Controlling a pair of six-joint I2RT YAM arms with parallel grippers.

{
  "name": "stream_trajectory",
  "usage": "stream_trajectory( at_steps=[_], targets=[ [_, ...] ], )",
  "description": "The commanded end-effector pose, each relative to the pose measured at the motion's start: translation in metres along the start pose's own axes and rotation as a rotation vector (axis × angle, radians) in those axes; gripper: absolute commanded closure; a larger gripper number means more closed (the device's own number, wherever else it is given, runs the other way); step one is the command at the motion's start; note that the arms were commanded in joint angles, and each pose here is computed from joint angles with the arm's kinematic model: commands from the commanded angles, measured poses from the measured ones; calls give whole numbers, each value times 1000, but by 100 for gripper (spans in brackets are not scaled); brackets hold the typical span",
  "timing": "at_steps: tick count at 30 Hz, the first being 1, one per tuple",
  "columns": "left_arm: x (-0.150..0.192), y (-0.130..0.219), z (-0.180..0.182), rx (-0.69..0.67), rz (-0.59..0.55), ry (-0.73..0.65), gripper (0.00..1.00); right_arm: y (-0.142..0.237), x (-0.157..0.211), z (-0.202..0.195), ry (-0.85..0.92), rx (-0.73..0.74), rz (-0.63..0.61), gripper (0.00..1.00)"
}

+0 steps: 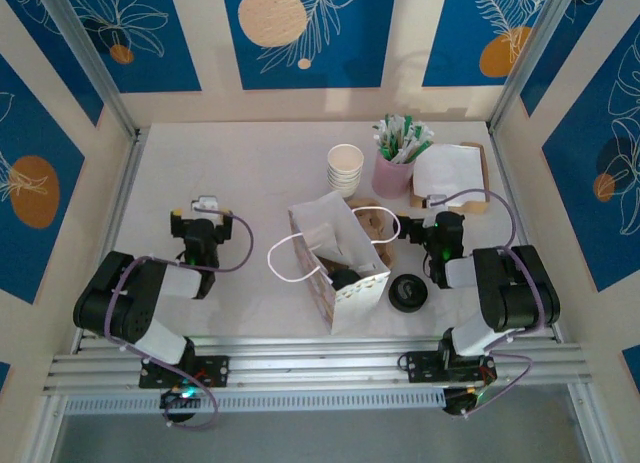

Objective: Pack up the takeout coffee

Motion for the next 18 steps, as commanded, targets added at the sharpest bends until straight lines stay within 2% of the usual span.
stream_trajectory(
  at_steps=[1,6,9,10,12,18],
  targets=[
    [-11,2,4,6,-48,44,0,-3,-33,5,10,-33,-91,1],
    [-11,0,2,31,-48,49,0,-1,-31,7,25,-17,-88,1],
    [1,-5,-6,171,-49,99,0,-2,-31,6,23,-15,-88,1],
    [-2,-7,-7,164,-92,96,0,-2,-31,6,20,-16,-84,1],
    [7,-9,-6,165,4,102,0,-2,-31,5,12,-24,-76,1],
    [8,-17,-3,146,19,115,0,-3,-31,3,-6,-40,-67,1]
  ],
)
Point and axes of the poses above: each hand's point on the last joint's axis, 136 mm out from that joint toward the fingers, its own y axis back along the fingers, its own z axis along the line the jaws close on, x = y × z, the point moved 1 cm from there along y, back along the fingers, and after that the axes turned 5 degrees about -y, right-handed, at the moved point
